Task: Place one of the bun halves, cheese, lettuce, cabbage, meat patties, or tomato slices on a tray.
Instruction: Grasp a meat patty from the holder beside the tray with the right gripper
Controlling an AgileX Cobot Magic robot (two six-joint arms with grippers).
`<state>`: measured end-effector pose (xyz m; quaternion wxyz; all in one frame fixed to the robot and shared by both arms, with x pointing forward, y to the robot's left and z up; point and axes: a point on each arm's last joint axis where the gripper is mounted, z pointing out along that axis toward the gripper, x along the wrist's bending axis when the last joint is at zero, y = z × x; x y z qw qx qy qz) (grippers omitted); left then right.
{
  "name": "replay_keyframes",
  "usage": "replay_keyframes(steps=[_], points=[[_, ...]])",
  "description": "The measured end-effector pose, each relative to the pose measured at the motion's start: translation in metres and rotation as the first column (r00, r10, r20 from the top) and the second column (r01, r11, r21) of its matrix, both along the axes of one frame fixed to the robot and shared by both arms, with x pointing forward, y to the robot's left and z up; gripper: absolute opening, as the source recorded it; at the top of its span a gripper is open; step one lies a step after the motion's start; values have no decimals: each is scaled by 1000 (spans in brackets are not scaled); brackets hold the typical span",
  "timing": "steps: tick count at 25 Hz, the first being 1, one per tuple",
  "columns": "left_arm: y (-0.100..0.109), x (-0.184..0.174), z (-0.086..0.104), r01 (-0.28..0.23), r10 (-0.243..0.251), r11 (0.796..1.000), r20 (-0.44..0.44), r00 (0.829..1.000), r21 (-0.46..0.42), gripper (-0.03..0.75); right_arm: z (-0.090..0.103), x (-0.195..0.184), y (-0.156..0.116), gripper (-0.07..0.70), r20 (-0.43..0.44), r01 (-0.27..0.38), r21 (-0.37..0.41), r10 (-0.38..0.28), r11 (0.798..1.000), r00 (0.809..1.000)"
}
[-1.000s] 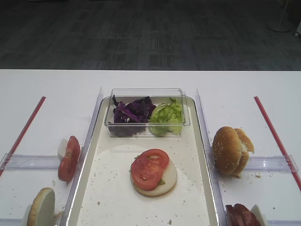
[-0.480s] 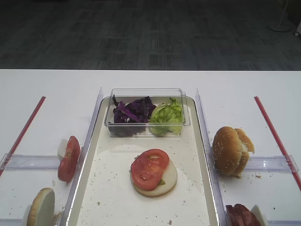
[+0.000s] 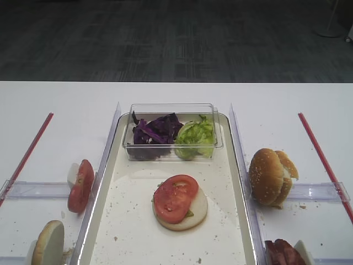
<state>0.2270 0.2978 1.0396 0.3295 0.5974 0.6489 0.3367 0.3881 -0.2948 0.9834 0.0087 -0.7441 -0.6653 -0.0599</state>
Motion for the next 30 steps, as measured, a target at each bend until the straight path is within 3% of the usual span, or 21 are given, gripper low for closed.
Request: replay_keyframes(steps=[7,18,23,30], points=[[0,0,0,0,0,1000,0,1000,0,438,0,0,0,627,7,-25,-4,25,1000,1000],[0,0,0,0,0,1000,0,1000,0,438,1,1,7,622,4,4,76,-4,997,1000],[0,0,0,0,0,1000,0,1000,0,438,3,0,23,609,7,-59,78,59,995,998],[0,0,0,0,0,1000,0,1000,0,438,18,0,70,607,53,-177,65,173,982,983]])
